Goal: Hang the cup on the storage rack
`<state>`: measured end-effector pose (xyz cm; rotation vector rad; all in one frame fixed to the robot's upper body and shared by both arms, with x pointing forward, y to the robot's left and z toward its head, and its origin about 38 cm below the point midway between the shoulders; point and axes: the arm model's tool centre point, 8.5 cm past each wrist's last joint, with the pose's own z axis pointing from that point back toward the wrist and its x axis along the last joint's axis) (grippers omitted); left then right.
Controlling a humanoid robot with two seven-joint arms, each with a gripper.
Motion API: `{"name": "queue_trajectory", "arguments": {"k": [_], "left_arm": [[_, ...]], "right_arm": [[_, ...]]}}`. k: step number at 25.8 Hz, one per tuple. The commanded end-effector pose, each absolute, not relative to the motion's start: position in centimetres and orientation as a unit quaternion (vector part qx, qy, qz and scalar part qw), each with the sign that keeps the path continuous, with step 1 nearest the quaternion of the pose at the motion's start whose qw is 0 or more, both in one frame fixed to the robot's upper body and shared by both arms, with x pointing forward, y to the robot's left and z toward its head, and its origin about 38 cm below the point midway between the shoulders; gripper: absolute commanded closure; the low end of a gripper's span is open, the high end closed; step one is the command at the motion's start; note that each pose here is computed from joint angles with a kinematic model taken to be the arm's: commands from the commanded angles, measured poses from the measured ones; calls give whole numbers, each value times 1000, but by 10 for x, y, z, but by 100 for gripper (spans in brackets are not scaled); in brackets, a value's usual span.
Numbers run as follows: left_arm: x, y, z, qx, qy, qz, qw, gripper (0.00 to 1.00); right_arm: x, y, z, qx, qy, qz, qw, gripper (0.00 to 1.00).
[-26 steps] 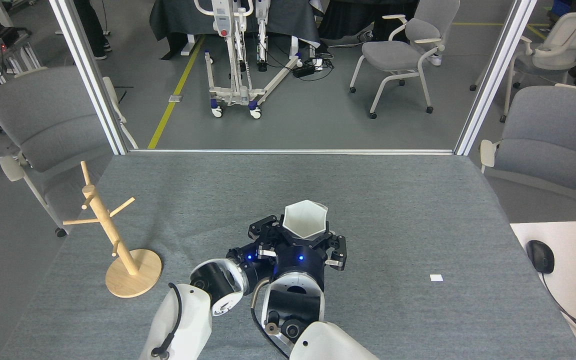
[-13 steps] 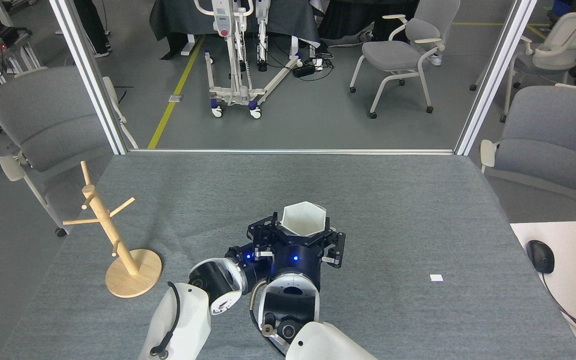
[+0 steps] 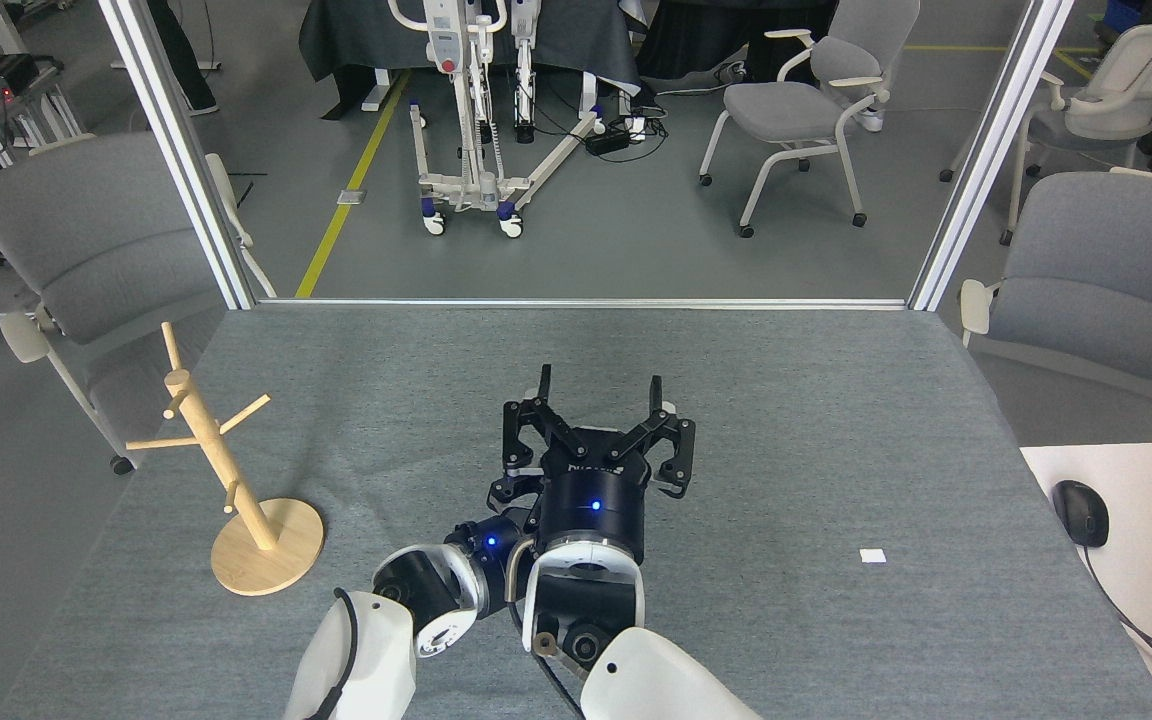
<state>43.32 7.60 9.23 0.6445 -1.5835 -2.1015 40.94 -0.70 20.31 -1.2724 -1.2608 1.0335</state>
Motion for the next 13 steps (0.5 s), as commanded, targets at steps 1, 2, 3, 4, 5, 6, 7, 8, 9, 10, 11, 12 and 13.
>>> {"name": "queue_trajectory", "arguments": {"k": [1,2,3,4,5,6,7,8,9,10,11,12,13], "left_arm": [[425,100,83,244,-570,-745,247,100],[419,109,80,249,-569,-741,256,100],[413,120,78,256,-567,-736,266,100],[406,134,76,265,-564,-733,273,100],[398,146,73,272,-559,-731,282,100],[389,161,70,282,-554,-727,291,100],[379,172,67,289,-550,-723,303,100],[369,185,65,297,-546,-717,316,100],[358,200,62,306,-539,-710,333,100],[347,215,58,316,-532,-703,351,100],[336,228,56,324,-525,-698,363,100],[323,242,53,331,-516,-694,377,100],[311,253,49,337,-507,-691,390,100]], "right_arm": [[434,-45,217,-540,-529,389,526,2],[444,-58,221,-540,-533,389,523,2],[454,-75,222,-539,-535,391,520,2],[463,-97,217,-536,-531,393,525,2],[469,-120,210,-533,-530,393,530,2],[471,-140,202,-526,-534,395,531,2],[471,-159,192,-525,-537,398,527,2],[469,-176,186,-527,-542,399,518,2],[466,-191,180,-532,-549,398,507,2],[461,-205,172,-533,-552,397,502,1],[456,-217,162,-533,-552,398,503,1],[449,-229,149,-529,-548,402,508,1],[443,-238,139,-523,-546,409,511,1]]}}
